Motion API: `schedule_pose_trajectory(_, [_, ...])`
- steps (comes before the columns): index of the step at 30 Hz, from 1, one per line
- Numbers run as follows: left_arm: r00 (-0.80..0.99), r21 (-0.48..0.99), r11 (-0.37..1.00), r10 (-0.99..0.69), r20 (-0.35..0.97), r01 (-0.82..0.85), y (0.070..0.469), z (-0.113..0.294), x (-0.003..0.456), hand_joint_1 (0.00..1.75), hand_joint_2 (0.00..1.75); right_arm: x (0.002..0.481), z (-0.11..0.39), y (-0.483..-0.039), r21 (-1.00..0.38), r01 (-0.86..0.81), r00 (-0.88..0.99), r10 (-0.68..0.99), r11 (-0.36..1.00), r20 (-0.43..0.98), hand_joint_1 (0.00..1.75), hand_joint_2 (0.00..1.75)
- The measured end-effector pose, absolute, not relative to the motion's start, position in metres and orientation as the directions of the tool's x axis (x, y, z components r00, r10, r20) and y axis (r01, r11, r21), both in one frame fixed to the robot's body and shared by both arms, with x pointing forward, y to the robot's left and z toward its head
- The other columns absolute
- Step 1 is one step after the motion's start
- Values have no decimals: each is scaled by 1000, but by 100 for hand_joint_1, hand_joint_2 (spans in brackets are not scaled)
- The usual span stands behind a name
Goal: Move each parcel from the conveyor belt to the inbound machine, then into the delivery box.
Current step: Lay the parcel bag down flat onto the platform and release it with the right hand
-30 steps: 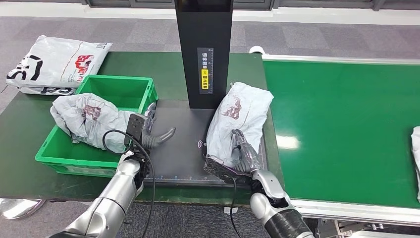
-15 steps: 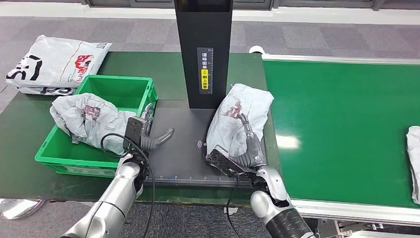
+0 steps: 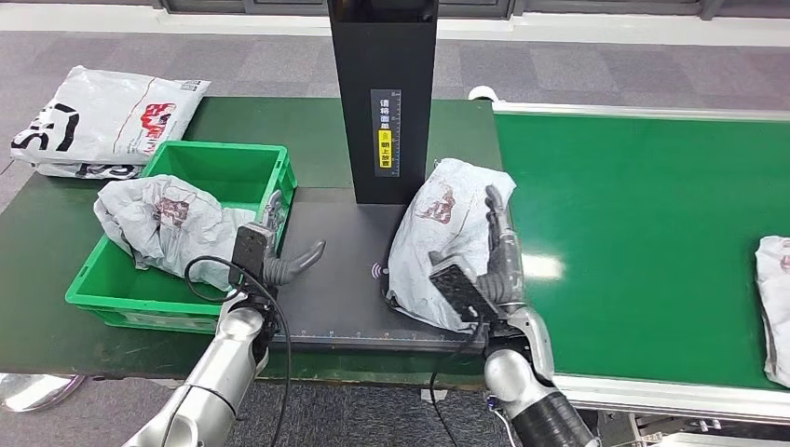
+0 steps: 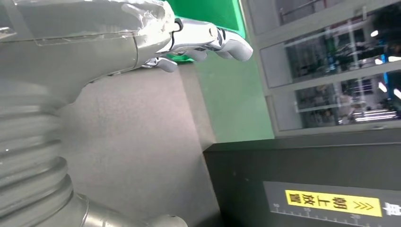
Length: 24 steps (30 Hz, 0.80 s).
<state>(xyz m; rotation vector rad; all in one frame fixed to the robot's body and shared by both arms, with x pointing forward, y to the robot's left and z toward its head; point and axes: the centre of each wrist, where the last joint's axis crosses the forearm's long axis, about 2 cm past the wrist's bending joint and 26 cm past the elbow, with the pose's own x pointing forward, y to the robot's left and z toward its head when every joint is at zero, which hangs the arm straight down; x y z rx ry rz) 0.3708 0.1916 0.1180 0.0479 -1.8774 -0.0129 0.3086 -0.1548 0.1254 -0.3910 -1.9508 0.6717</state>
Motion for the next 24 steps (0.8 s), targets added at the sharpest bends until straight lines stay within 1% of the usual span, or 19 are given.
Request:
schedule_pose_trajectory(3, [-320, 38, 999, -44, 946, -24, 186, 121, 371, 0, 175, 314, 126, -169, -444, 36, -451, 411, 895, 792, 0, 175])
schedule_pose_trajectory(5, [-329, 40, 999, -44, 943, -16, 181, 122, 370, 0, 175, 318, 125, -180, -347, 90, -449, 349, 934, 823, 0, 175])
schedule_pose_trajectory(8, [-345, 58, 998, -51, 937, 11, 172, 123, 369, 0, 175, 324, 121, -194, -275, 175, -444, 325, 946, 835, 0, 175])
schedule_pose_trajectory(13, [-364, 174, 979, -125, 923, 103, 151, 122, 367, 0, 175, 330, 114, -208, -247, 240, -407, 328, 939, 852, 0, 175])
schedule_pose_trajectory(20, [-357, 216, 963, -148, 922, 160, 139, 119, 363, 0, 175, 334, 110, -214, -252, 259, -383, 338, 933, 860, 0, 175])
schedule_pose_trajectory(21, [-347, 241, 953, -167, 923, 183, 137, 119, 364, 0, 175, 335, 110, -214, -254, 257, -379, 339, 932, 861, 0, 175])
schedule_pose_trajectory(23, [-319, 372, 888, -282, 905, 271, 130, 119, 367, 0, 175, 336, 109, -214, -261, 248, -371, 340, 933, 864, 0, 175])
schedule_pose_trajectory(24, [-311, 465, 824, -371, 875, 323, 125, 117, 367, 0, 175, 337, 109, -213, -265, 241, -367, 341, 934, 865, 0, 175])
